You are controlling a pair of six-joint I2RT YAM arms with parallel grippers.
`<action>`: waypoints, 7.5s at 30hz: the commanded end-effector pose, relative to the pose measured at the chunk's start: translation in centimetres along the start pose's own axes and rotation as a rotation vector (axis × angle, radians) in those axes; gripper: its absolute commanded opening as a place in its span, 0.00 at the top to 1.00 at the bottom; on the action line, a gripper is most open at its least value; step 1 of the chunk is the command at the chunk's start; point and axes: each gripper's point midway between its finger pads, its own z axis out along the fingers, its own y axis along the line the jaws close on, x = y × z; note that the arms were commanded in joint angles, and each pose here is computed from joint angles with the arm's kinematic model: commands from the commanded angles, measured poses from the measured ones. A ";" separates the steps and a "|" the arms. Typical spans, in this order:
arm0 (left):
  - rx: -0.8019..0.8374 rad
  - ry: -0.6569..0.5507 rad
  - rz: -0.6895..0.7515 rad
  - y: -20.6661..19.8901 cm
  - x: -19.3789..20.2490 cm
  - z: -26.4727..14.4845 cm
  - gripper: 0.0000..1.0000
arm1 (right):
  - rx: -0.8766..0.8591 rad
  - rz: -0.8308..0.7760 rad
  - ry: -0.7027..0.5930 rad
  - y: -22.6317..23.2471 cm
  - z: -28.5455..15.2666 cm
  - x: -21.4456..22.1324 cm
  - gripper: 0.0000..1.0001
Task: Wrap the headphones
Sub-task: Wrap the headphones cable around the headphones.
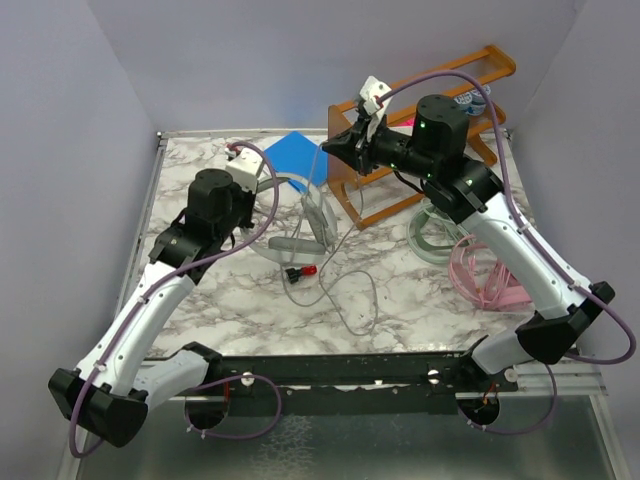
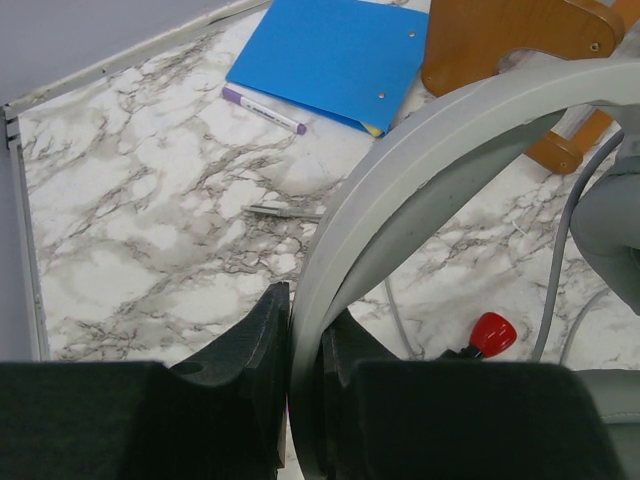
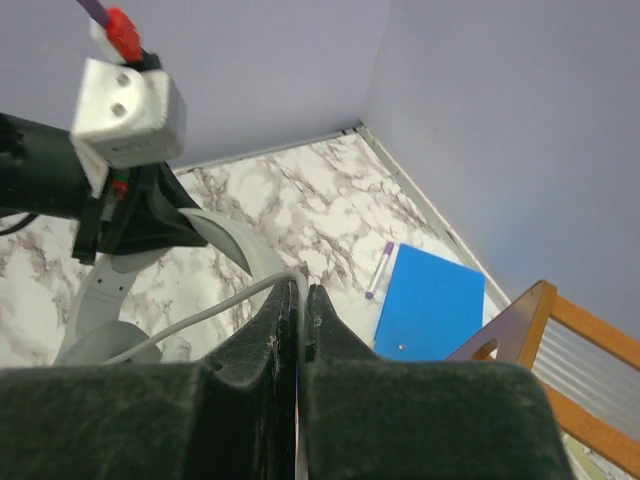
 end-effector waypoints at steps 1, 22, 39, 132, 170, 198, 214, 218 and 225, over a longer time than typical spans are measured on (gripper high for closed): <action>0.058 0.001 -0.041 -1.6 -0.1 0.8 1.00 | -0.055 -0.078 -0.162 0.5 -0.4 -5.3 0.99; 0.006 0.218 -0.519 -5.8 -0.3 10.2 1.00 | -0.043 -0.096 -0.228 1.6 -3.0 -7.4 0.99; 0.160 0.154 -0.209 -7.5 1.4 5.8 1.00 | 0.369 -0.228 0.049 -6.9 -2.9 -2.2 0.99; 0.277 -0.221 -0.371 -4.3 -14.0 -12.4 1.00 | -0.084 0.208 -0.153 7.2 2.7 16.7 0.19; -0.061 -0.432 -0.909 0.7 -17.3 -6.0 1.00 | -0.651 0.338 -0.174 26.0 -1.5 14.1 0.83; -0.410 -0.352 -0.347 3.9 -4.9 2.2 1.00 | -0.684 0.381 -0.469 23.3 -5.9 -7.0 0.78; -0.323 -0.254 0.165 3.9 -2.4 -1.0 1.00 | -0.314 0.070 -0.055 15.4 -5.4 -4.2 0.99; -0.299 -0.221 0.210 3.7 -2.0 -1.4 1.00 | -0.127 -0.006 -0.038 11.8 -6.2 -4.2 0.99; -0.250 -0.211 0.167 3.0 -2.4 -1.6 1.00 | 0.006 -0.101 0.003 9.3 -7.0 -2.4 0.99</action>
